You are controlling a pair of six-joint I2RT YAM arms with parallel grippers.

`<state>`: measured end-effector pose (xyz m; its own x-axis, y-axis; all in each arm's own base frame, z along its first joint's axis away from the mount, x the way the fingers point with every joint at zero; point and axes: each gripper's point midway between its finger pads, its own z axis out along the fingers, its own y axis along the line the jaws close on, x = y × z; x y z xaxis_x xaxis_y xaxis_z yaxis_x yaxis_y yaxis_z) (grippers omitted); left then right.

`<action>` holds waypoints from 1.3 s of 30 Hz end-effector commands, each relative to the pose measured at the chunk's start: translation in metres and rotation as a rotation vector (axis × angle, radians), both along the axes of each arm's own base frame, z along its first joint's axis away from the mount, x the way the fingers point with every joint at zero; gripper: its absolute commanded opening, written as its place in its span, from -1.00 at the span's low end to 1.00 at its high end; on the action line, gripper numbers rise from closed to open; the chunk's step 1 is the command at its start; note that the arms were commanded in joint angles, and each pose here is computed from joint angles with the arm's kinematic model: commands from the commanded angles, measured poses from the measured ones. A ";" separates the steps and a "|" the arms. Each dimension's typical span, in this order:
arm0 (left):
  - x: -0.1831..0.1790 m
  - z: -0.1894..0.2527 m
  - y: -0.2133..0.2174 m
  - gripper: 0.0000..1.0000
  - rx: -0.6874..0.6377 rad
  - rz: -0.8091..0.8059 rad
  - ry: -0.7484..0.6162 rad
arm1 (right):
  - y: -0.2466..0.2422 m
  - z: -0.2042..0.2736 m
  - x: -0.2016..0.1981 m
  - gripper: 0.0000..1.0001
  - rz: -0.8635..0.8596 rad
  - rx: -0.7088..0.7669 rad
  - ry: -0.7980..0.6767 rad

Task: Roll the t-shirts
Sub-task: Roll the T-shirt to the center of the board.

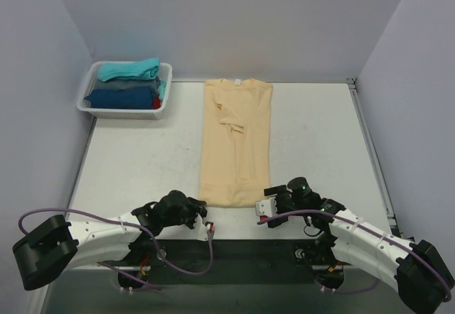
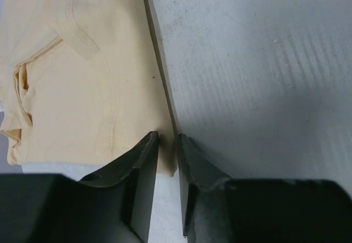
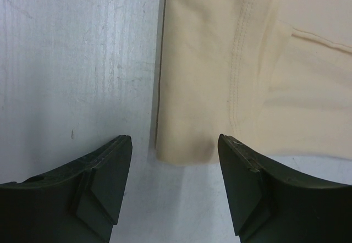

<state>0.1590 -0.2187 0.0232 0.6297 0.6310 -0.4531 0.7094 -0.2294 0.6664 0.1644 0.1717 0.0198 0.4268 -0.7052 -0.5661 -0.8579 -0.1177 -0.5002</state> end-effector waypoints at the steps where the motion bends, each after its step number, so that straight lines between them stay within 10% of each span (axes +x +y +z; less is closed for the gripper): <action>1: 0.009 -0.006 0.001 -0.49 0.031 0.025 -0.031 | 0.009 0.008 0.002 0.29 0.010 0.030 0.009; 8: -0.005 -0.003 -0.002 -1.00 0.049 0.044 0.146 | 0.013 0.010 0.002 0.29 0.006 0.040 0.036; 39: 0.008 0.087 -0.025 -1.00 -0.240 0.309 0.897 | 0.042 0.016 -0.006 0.33 -0.026 0.063 0.055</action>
